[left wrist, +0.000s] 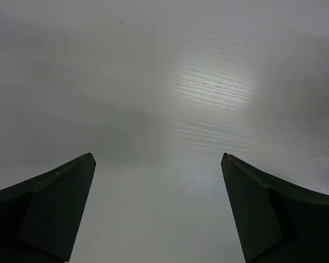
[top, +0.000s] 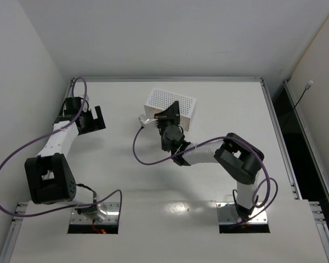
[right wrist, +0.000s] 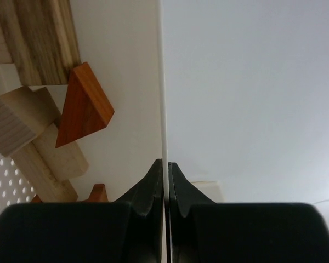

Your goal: Build the wood block tower

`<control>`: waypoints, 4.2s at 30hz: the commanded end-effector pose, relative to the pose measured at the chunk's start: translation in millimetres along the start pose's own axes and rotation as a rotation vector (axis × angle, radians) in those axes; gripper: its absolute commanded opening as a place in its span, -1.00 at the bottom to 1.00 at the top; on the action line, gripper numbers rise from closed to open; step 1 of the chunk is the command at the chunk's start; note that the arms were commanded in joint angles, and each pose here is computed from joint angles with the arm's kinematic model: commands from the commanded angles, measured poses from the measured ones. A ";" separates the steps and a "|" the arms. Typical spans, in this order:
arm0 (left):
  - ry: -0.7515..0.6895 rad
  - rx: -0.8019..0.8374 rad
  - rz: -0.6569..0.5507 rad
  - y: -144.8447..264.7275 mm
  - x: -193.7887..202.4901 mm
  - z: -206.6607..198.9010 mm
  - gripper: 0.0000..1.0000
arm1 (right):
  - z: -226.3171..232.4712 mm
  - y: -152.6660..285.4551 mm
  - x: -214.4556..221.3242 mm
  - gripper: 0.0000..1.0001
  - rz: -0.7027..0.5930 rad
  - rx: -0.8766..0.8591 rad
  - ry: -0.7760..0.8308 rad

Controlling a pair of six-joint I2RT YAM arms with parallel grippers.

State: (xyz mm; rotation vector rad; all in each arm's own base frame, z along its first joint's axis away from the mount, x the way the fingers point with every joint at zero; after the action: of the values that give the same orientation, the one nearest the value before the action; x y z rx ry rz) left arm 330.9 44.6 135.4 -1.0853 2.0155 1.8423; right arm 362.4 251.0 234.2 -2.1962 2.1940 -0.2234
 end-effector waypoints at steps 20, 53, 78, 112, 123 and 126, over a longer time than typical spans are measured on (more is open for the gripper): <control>0.005 0.059 0.039 -8.4 6.0 -5.0 1.00 | -7.5 42.7 -13.2 -1.00 -0.104 0.297 0.114; 0.019 0.125 -0.016 12.1 1.9 -10.9 1.00 | -65.1 43.8 22.4 -1.00 -0.020 0.395 0.237; 0.047 0.189 0.015 2.3 -0.8 -19.2 1.00 | -61.7 43.0 11.7 -1.00 -0.014 0.382 0.260; 0.016 0.203 -0.058 18.4 -1.2 -19.5 1.00 | -69.1 40.8 38.4 -1.00 0.064 0.308 0.208; -0.006 0.225 -0.063 22.3 0.3 -21.9 1.00 | -66.7 -28.3 108.6 -1.00 0.471 -0.087 -0.037; -0.030 0.238 -0.058 22.3 2.5 -28.1 1.00 | -47.4 -39.1 106.9 -1.00 0.413 -0.427 -0.282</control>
State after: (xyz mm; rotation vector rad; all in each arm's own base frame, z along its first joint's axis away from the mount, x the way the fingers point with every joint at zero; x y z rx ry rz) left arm 319.4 19.7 140.5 -1.0345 2.1475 1.5968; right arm 408.8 167.1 301.5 -1.7856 2.6195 -0.0396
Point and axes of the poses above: each gripper's point midway between its finger pads, its own y axis back along the fingers, its own z axis along the line the jaws close on, x = y × z, the point moved 3 cm from there along y, back along the fingers, and after that the axes turned 6 degrees about y, right-handed, at the moved point
